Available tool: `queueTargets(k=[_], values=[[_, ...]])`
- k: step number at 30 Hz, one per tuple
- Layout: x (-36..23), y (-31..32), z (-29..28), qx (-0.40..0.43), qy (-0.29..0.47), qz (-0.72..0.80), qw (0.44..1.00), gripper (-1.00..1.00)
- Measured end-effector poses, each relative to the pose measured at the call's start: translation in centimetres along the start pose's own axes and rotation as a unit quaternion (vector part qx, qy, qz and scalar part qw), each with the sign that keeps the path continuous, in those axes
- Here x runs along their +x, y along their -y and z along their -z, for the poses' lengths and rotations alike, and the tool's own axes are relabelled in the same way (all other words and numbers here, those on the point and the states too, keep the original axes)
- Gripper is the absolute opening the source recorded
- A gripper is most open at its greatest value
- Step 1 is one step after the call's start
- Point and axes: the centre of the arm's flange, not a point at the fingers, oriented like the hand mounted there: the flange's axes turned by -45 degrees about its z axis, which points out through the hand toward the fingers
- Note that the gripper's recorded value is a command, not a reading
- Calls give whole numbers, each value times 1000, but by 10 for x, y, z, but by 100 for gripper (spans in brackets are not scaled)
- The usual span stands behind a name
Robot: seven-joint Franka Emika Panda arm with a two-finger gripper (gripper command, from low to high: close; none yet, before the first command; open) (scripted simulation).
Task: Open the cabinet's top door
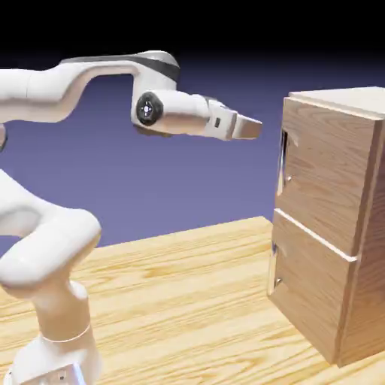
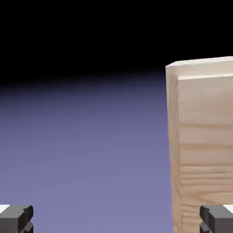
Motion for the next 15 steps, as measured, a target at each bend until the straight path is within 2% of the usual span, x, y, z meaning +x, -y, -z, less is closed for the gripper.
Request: queueTargets(k=[15], values=[[-80, -44, -17, -136, -87, 21, 987, 100]])
